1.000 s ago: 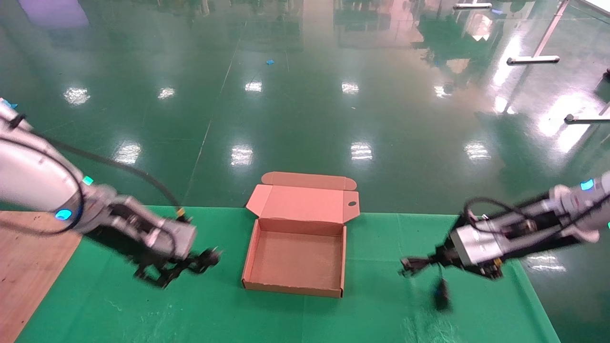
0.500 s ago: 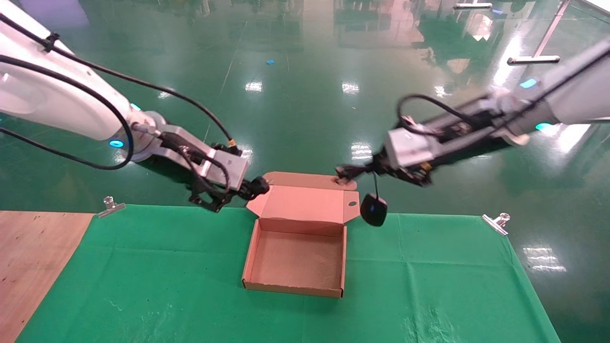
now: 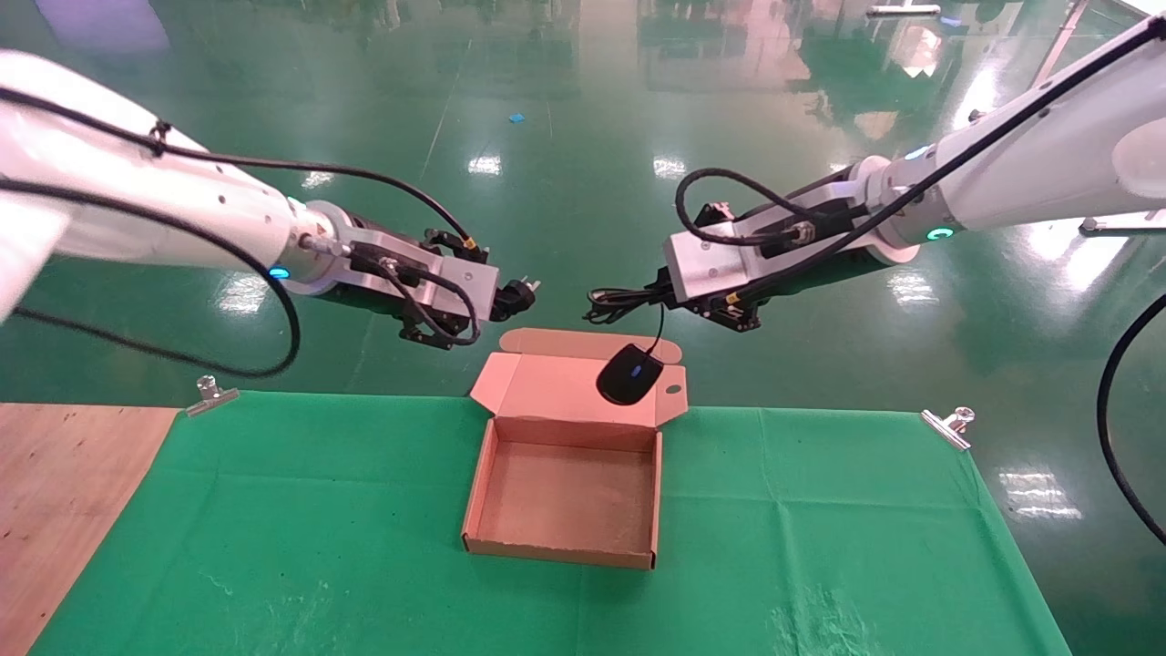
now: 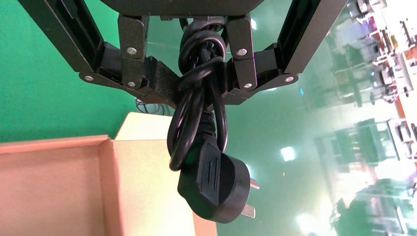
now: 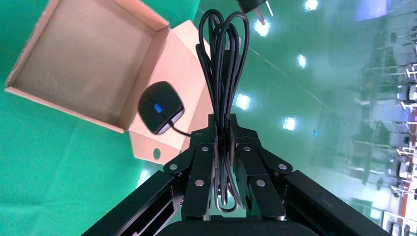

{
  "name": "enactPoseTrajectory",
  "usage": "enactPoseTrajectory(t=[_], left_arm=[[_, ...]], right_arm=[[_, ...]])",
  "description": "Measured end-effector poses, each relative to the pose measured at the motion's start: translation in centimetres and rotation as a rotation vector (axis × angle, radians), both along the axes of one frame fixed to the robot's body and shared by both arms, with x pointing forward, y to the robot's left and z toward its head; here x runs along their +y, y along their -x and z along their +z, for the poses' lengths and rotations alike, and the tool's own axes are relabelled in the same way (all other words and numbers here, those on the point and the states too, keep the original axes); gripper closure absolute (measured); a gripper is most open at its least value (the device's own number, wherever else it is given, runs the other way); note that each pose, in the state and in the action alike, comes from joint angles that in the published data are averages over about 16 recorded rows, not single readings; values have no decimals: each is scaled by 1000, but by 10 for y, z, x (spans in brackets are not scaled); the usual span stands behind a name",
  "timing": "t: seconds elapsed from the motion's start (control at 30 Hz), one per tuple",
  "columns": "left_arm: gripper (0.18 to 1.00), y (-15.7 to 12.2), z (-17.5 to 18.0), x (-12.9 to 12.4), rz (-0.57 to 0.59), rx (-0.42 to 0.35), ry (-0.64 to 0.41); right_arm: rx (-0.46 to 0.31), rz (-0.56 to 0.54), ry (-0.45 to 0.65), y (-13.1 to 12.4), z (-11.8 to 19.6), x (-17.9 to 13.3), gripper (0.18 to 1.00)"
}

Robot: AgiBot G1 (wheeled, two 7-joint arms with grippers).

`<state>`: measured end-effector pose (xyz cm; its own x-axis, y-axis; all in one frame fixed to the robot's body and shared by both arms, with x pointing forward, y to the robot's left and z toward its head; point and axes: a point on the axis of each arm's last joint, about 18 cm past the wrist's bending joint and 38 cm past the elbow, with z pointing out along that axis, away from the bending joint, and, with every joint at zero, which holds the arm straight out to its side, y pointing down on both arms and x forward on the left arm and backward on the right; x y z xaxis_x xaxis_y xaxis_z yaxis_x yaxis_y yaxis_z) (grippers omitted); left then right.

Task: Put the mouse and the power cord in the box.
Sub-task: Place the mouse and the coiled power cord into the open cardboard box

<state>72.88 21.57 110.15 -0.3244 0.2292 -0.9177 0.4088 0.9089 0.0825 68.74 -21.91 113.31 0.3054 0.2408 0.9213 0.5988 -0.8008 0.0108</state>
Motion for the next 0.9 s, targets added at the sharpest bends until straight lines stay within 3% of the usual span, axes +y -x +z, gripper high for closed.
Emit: enactPoseTrajectory(t=[0.2,0.47,0.9], left_arm=[[992,-11,-24,-15,-40,-18,14],[992,-27,-82,-43,-94,-30,-4],[992,-41,-167,-74,-74,-73,-32]], right_arm=[[0,-6,-13,-1,-1,-3,962],[27,-7,-27,2,-6,-14,962],[60,-5,-35,4,-18,-27,962]])
